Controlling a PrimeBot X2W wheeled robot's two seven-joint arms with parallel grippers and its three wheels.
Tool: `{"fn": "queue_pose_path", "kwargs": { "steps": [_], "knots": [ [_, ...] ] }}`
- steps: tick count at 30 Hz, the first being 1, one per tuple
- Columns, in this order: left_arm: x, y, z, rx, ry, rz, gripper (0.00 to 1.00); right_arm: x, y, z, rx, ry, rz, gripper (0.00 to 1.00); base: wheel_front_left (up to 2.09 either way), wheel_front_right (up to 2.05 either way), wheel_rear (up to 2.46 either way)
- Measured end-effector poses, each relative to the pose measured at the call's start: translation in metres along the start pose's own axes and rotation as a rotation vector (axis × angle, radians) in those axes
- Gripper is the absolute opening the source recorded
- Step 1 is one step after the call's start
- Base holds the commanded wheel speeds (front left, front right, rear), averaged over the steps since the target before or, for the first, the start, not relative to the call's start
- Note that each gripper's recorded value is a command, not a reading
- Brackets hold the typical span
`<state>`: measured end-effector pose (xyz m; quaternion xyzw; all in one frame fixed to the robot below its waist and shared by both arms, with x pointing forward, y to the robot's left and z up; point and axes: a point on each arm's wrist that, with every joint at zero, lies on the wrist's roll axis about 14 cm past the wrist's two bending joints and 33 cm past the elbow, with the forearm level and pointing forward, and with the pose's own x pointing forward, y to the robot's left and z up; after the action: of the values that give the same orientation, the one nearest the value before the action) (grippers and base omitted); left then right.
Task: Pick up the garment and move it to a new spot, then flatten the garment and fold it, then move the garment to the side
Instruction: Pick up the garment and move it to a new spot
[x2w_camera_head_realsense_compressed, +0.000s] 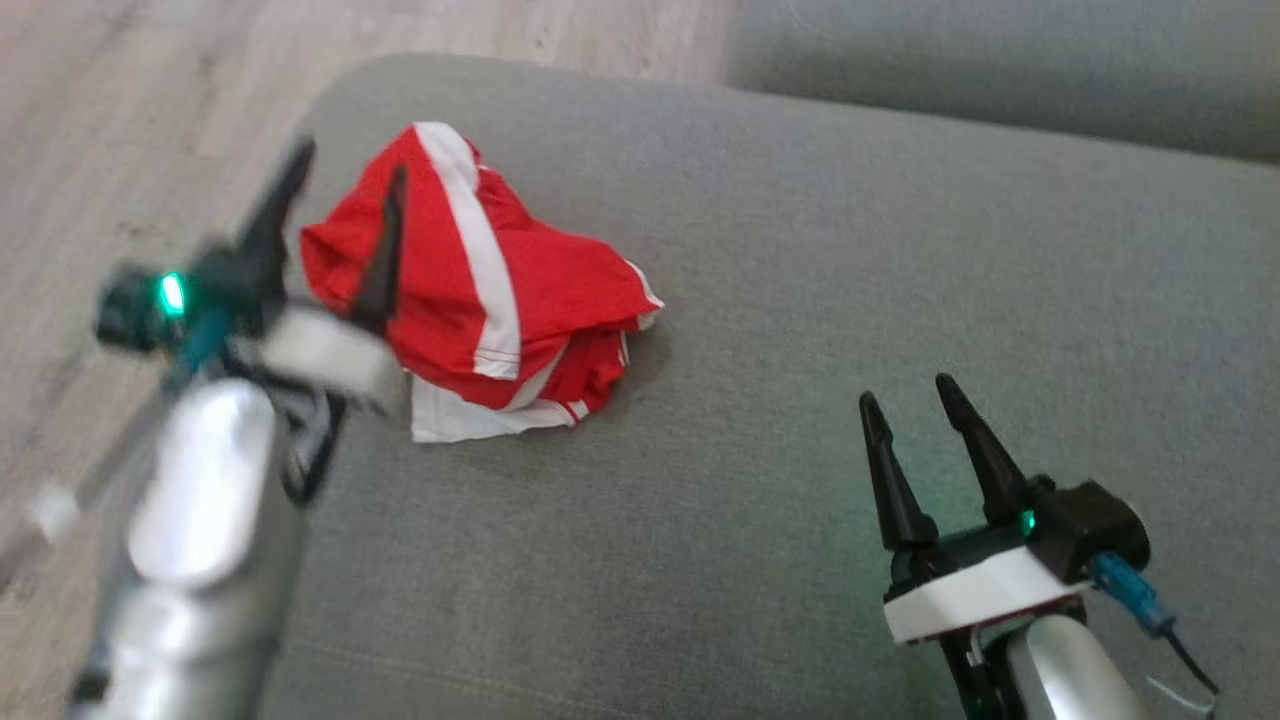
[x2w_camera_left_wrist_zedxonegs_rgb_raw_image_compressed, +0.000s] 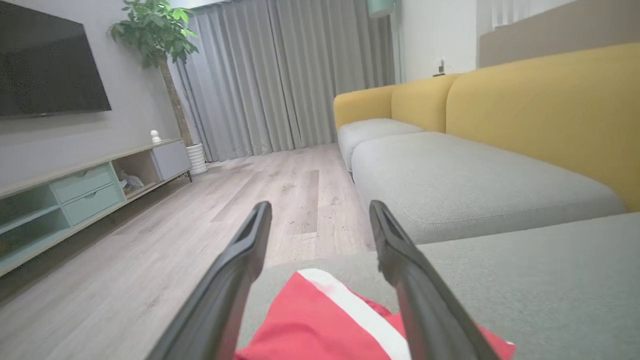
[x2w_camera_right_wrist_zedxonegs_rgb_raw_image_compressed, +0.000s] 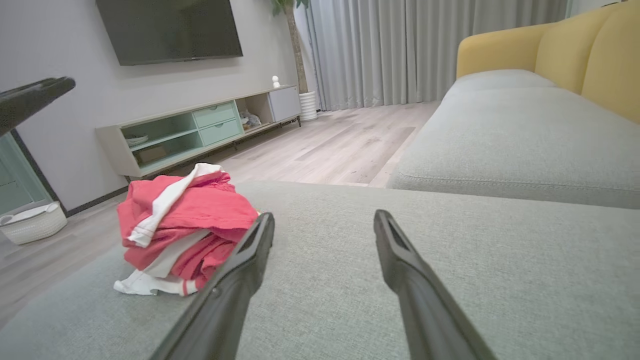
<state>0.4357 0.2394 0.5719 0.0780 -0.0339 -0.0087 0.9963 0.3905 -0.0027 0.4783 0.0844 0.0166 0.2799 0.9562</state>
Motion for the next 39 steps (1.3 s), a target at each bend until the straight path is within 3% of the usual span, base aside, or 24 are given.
{"fn": "queue_pose_path", "kwargs": {
  "steps": [6,9,14,23,24,25,26,31,39],
  "knots": [
    [0.05,0.006,-0.033,-0.004,0.27,-0.047,1.0,0.005,-0.019,-0.005,0.009,0.004,-0.042,1.0,0.0,0.0,0.0],
    [0.055,-0.004,-0.066,-0.018,0.422,-0.096,1.0,0.006,-0.028,-0.008,0.014,0.01,-0.065,1.0,0.0,0.0,0.0],
    [0.049,0.006,-0.116,-0.017,0.625,-0.097,1.0,0.002,-0.043,-0.017,0.024,0.029,-0.104,1.0,0.0,0.0,0.0],
    [0.04,-0.016,-0.154,-0.066,0.785,-0.15,1.0,-0.001,-0.055,-0.019,0.023,0.034,-0.138,1.0,0.0,0.0,0.0],
    [0.038,-0.018,-0.155,-0.077,0.796,-0.154,0.69,-0.001,-0.055,-0.019,0.023,0.033,-0.138,1.0,0.0,0.0,0.0],
    [0.038,-0.02,-0.155,-0.086,0.799,-0.159,0.11,-0.001,-0.055,-0.018,0.022,0.032,-0.138,1.0,0.0,0.0,0.0],
    [0.038,-0.022,-0.155,-0.09,0.797,-0.165,0.0,-0.001,-0.055,-0.018,0.022,0.031,-0.138,1.0,0.0,0.0,0.0],
    [0.047,-0.023,-0.138,-0.104,0.704,-0.175,0.0,-0.002,-0.053,-0.014,0.017,0.022,-0.136,1.0,0.0,0.0,0.0],
    [0.091,-0.018,-0.026,-0.103,0.237,-0.184,0.0,-0.005,-0.047,0.001,0.006,-0.012,-0.127,1.0,0.0,0.0,0.0]
  ]
}}
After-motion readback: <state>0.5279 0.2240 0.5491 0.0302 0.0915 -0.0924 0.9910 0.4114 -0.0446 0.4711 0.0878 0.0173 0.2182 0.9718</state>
